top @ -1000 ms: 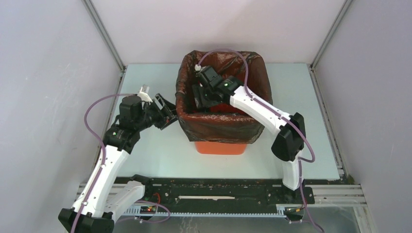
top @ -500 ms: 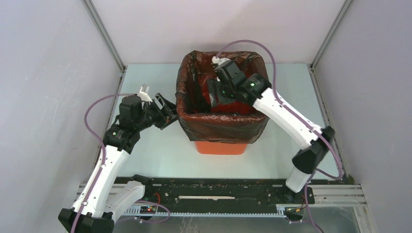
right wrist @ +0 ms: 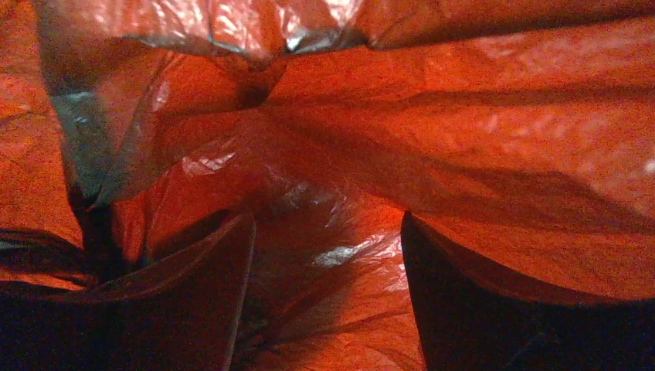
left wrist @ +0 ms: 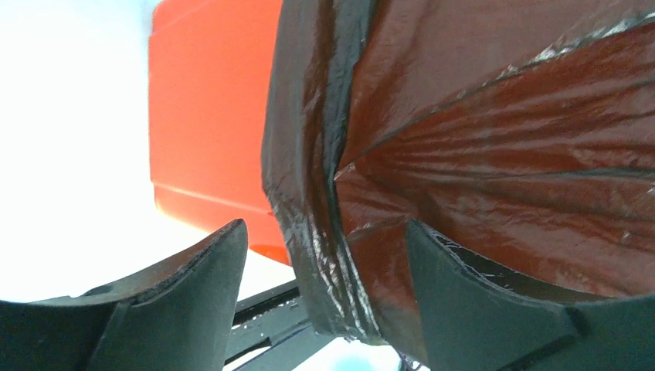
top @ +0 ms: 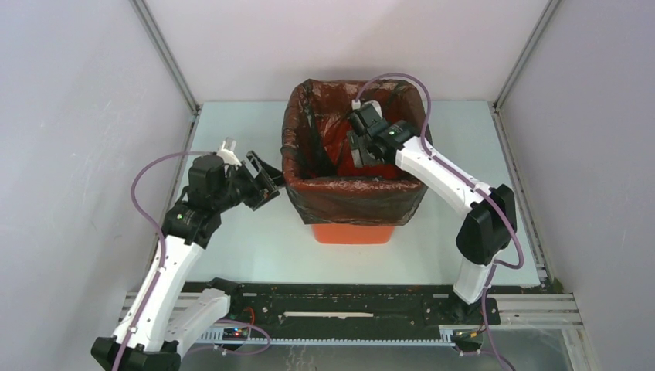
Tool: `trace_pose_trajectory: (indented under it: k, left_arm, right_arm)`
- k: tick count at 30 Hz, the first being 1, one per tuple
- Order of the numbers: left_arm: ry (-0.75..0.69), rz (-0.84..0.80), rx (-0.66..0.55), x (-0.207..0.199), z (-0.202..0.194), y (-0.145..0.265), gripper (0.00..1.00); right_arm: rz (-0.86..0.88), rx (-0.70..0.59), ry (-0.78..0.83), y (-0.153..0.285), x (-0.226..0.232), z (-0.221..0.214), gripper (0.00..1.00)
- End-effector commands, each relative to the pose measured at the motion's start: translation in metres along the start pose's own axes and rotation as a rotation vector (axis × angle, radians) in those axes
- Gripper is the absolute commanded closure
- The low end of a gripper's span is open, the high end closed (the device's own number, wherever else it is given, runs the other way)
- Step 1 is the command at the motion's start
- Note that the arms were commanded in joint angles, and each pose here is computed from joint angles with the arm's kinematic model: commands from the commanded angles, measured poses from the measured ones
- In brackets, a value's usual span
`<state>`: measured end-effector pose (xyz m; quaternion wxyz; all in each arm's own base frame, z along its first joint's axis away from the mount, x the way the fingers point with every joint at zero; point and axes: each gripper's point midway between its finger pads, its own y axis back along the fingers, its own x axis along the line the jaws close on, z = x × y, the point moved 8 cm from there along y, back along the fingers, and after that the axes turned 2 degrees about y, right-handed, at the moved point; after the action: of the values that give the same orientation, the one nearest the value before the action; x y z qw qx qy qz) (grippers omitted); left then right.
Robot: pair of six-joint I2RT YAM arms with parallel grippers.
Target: Put the trash bags into the trash bin
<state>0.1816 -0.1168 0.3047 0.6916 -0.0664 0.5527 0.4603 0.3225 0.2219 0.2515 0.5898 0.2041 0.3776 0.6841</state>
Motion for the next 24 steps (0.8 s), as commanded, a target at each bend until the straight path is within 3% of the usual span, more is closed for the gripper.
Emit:
trace_pose_trajectory:
  k: [1,4,9,12,19,24]
  left_arm:
    - [-0.067,0.009,-0.064,-0.008,0.002,0.022,0.19]
    - [-0.079,0.056,-0.094,-0.002,0.000,0.030,0.14]
    - [-0.149,0.178,-0.193,0.001,0.004,0.061,0.04]
    - [-0.180,0.194,-0.277,-0.010,0.011,0.085,0.03]
    - [-0.256,-0.045,-0.508,-0.087,0.039,0.147,0.00]
    - [-0.385,-0.266,-0.704,-0.139,0.056,0.192,0.00]
  right_arm:
    - [0.006,-0.112,-0.021,0.002,0.001,0.018,0.22]
    - [0.027,-0.125,-0.015,0.010,0.003,0.024,0.22]
    - [0.137,-0.183,-0.003,0.077,0.010,0.040,0.19]
    - [0.181,-0.229,0.003,0.123,0.006,0.043,0.18]
    - [0.260,-0.430,-0.048,0.239,-0.044,0.046,0.11]
    - [0.178,-0.571,-0.141,0.303,-0.099,0.026,0.08]
